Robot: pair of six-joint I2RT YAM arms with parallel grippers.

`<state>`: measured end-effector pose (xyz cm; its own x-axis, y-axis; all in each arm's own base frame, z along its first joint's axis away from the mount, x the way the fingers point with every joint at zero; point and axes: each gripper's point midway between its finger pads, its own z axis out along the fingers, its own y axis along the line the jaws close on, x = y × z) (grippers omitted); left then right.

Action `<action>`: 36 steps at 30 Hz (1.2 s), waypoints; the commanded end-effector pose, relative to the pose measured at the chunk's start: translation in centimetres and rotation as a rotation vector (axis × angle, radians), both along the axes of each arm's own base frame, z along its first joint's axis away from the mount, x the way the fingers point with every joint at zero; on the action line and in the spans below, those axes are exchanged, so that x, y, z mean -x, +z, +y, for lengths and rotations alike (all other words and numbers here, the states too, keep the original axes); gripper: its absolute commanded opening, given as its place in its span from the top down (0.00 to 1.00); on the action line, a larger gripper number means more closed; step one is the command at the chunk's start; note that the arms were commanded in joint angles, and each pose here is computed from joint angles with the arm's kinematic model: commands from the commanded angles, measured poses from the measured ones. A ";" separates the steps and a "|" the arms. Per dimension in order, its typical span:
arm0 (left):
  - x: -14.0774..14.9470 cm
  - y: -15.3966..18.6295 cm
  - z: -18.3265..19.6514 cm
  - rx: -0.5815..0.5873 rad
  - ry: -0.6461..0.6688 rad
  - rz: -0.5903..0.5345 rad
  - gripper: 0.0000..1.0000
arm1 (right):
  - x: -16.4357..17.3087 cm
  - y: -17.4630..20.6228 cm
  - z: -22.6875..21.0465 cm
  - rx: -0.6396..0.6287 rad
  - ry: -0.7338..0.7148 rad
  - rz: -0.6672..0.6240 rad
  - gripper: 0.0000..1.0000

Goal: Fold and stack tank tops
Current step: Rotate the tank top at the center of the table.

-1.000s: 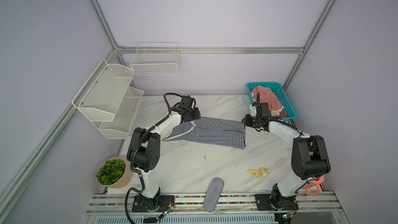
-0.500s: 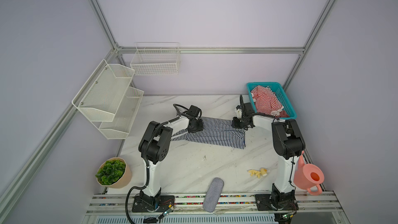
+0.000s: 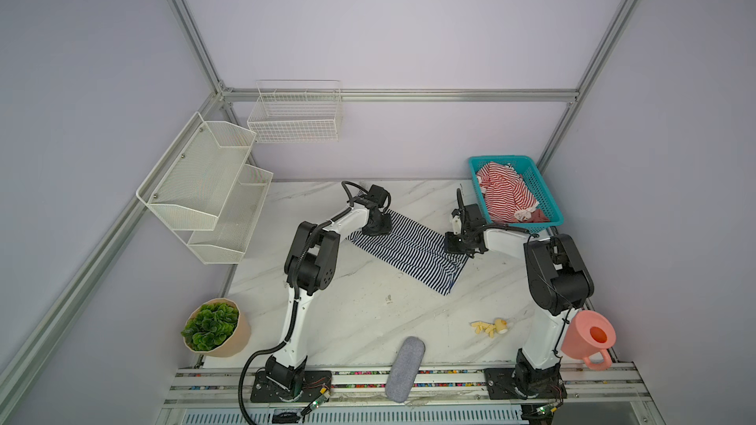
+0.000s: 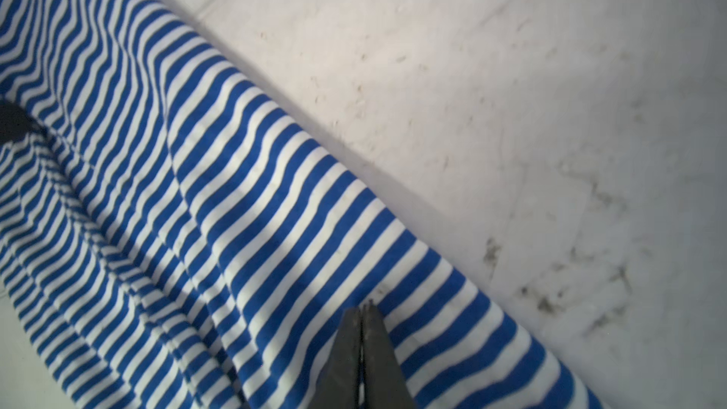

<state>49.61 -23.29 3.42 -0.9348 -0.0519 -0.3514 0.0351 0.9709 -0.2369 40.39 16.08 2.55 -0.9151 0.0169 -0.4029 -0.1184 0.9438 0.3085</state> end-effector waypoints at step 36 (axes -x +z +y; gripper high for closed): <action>-2.5 10.4 -2.5 0.088 -0.232 -0.150 0.38 | 13.3 3.0 13.3 -0.168 0.169 0.105 0.79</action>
